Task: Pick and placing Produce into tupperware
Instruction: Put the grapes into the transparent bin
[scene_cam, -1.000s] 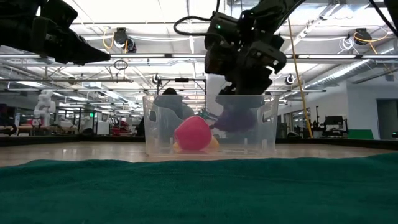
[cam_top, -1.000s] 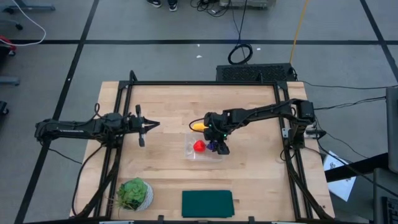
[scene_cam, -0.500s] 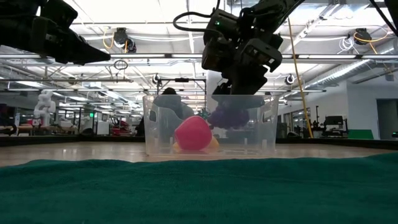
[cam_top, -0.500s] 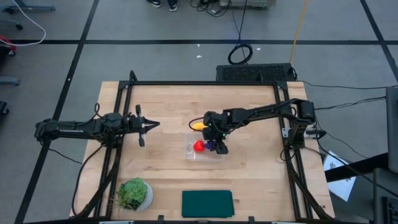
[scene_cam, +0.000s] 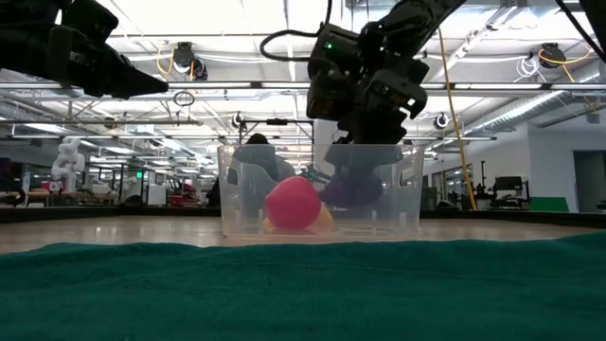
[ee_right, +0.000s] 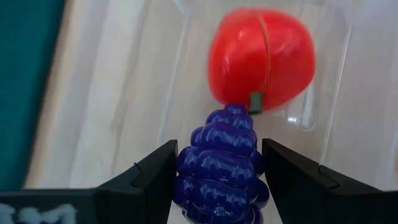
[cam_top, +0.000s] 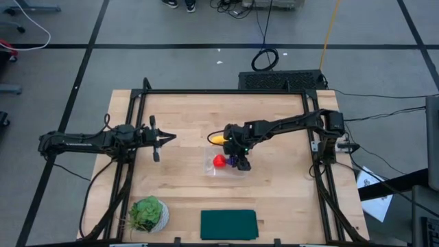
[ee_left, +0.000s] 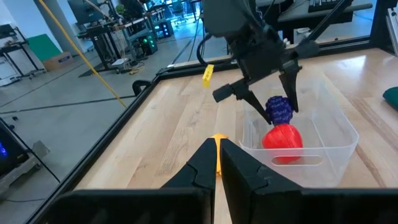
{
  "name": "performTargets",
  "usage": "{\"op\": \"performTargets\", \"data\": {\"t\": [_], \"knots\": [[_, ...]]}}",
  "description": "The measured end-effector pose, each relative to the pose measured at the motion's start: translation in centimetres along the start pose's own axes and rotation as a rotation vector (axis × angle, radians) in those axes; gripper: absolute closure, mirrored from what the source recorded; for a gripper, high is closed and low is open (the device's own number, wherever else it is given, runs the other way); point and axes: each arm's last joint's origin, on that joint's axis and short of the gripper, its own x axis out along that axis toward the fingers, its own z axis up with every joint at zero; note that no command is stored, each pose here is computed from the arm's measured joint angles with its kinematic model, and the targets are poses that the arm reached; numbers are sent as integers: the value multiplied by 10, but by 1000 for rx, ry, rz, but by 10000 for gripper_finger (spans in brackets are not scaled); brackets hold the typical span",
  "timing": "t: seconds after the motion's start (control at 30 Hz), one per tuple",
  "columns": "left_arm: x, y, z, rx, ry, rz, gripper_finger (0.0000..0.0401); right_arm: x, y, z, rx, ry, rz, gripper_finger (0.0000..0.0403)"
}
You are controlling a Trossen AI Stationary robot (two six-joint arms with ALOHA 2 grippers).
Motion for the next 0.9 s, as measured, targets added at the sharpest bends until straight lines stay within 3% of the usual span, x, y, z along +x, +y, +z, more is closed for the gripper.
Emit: {"op": "performTargets", "data": {"t": [0.9], "knots": [[0,0,-1,1,8,-2,375,12,-5,-5,29,41,1,195]]}}
